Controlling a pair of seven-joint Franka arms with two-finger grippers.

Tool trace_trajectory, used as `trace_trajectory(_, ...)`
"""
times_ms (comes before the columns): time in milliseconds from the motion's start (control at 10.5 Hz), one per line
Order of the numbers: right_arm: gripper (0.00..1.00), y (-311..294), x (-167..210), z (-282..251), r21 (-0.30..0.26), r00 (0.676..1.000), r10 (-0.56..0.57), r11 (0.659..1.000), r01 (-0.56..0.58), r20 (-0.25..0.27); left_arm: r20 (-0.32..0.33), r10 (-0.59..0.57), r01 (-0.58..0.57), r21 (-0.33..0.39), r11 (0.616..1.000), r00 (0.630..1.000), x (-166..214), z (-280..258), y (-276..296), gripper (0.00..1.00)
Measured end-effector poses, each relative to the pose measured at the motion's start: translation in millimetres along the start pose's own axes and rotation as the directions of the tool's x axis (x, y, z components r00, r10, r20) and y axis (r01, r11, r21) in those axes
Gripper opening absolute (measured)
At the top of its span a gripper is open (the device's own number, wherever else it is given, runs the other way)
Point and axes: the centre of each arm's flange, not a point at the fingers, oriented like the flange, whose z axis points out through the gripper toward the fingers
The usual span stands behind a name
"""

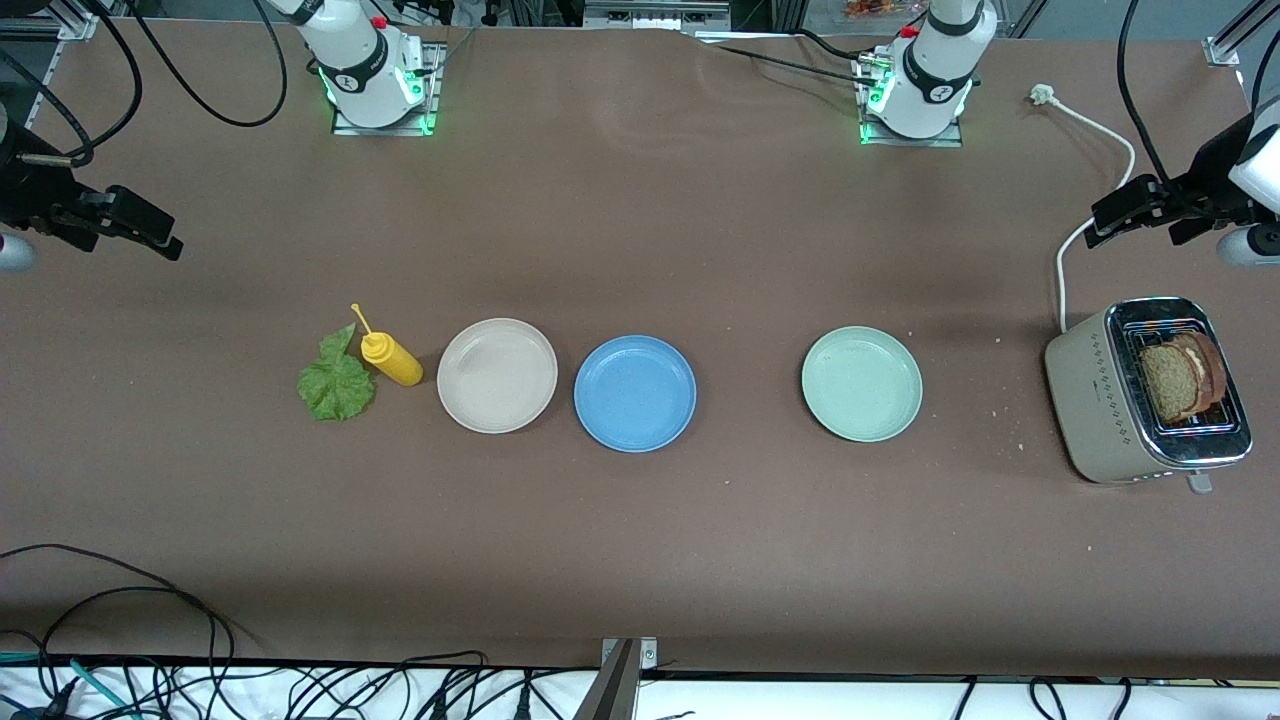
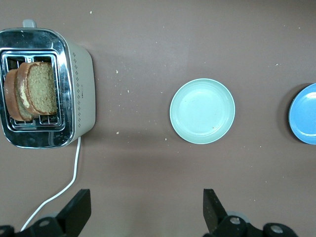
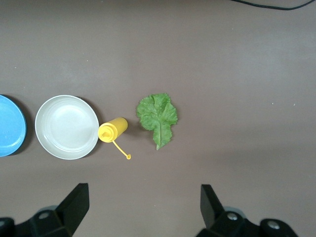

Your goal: Make sandwich in blue plate with both arms

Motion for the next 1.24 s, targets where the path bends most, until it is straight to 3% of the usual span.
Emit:
trace_trajectory(573,1.0,0,0,0,0.0,1.0,0.0,1.0,0.0,0.0,0.019,-0.002,0.002,0.001,1.0,1.0,3,8,-1,1.0)
trace_trajectory(954,1.0,1,0,0,0.0,1.0,0.001,1.0,-0.001,0.001,0.14,-0.032,0.014,0.129,0.992,0.99,44,85,-29,1.0)
trace_trajectory(1241,1.0,1,0,0,0.0,1.0,0.001,1.0,-0.001,0.001,0.173,-0.096,0.067,0.166,0.984,0.98,72,118,-84,1.0)
